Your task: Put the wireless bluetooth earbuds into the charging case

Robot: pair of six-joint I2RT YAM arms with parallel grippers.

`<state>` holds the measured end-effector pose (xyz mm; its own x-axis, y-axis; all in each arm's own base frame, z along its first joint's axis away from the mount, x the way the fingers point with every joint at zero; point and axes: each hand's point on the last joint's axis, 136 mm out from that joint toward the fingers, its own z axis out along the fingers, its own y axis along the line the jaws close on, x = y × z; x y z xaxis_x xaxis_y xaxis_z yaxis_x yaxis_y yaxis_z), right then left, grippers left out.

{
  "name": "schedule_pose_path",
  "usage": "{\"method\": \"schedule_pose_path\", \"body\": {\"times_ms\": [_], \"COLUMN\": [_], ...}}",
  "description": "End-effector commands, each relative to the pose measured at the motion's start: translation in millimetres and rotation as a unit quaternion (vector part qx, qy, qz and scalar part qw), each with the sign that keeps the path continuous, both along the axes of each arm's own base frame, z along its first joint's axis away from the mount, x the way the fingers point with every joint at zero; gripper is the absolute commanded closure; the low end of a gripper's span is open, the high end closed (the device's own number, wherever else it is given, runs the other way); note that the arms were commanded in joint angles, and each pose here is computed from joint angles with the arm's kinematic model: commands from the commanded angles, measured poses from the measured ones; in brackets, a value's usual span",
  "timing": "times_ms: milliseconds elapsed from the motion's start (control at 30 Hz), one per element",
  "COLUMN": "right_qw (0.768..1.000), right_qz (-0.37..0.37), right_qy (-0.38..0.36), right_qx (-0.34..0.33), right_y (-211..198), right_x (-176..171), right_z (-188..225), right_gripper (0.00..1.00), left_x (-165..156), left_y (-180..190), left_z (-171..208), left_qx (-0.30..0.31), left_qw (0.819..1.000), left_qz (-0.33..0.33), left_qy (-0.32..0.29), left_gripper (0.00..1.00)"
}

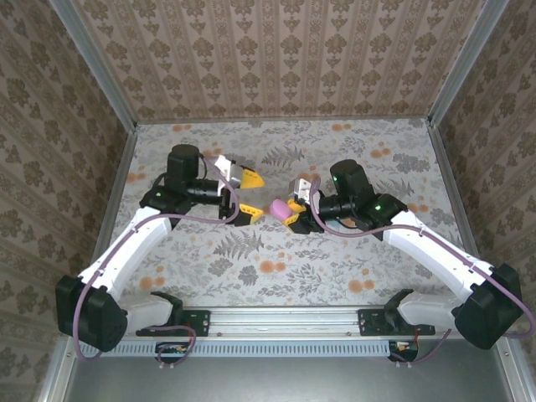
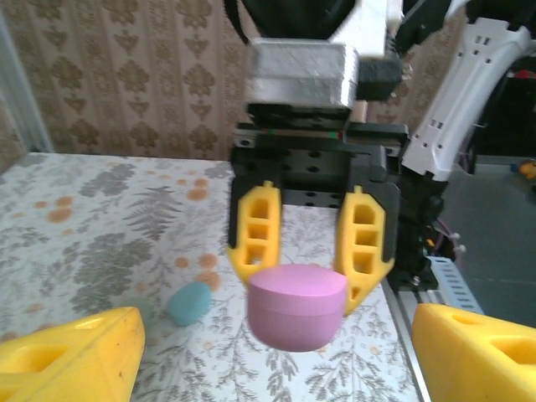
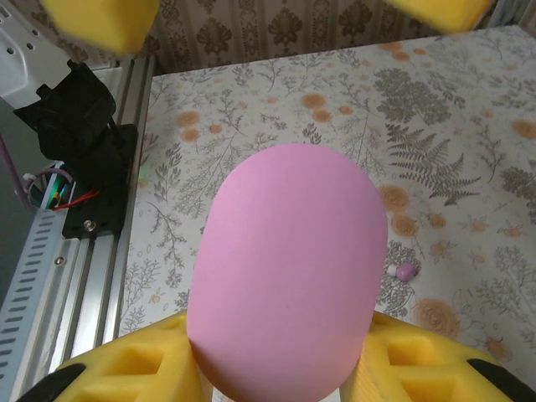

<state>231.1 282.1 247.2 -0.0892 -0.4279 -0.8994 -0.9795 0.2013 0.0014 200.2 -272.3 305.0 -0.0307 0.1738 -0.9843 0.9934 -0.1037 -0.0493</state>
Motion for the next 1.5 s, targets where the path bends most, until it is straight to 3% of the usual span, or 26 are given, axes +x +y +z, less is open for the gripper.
{"method": "schedule_pose_path", "body": {"times_ms": [0,700,933,1200,1467], "right_qw": [1.0,0.998,0.998,0.998,0.998], "right_qz": [0.013,0.009,0.004,0.002,-0.006], "right_qy": [-0.02,-0.053,-0.059,-0.056,-0.06], "right_qx": [0.008,0.027,0.032,0.031,0.033], "right_y": [2.0,5.4,5.2,5.0,4.9], "right_x": [1.0,7.0,8.3,8.7,11.9], "right_z": [10.3,22.2,23.9,23.3,25.2], "right_gripper": [0.61,0.6,0.6,0.6,0.6], "left_x": [-3.4,-9.1,-7.1,-7.1,-7.2], "left_y": [-0.4,-32.0,-33.2,-34.3,-35.6], "left_z": [-0.8,-19.6,-21.4,-19.0,-17.6], "left_qx": [0.008,0.054,0.062,0.058,0.055], "left_qw": [1.0,0.998,0.998,0.998,0.998], "left_qz": [-0.012,-0.037,-0.033,-0.036,-0.039], "left_qy": [-0.014,-0.001,-0.001,-0.003,-0.001], "left_gripper": [0.16,0.21,0.28,0.44,0.51]}}
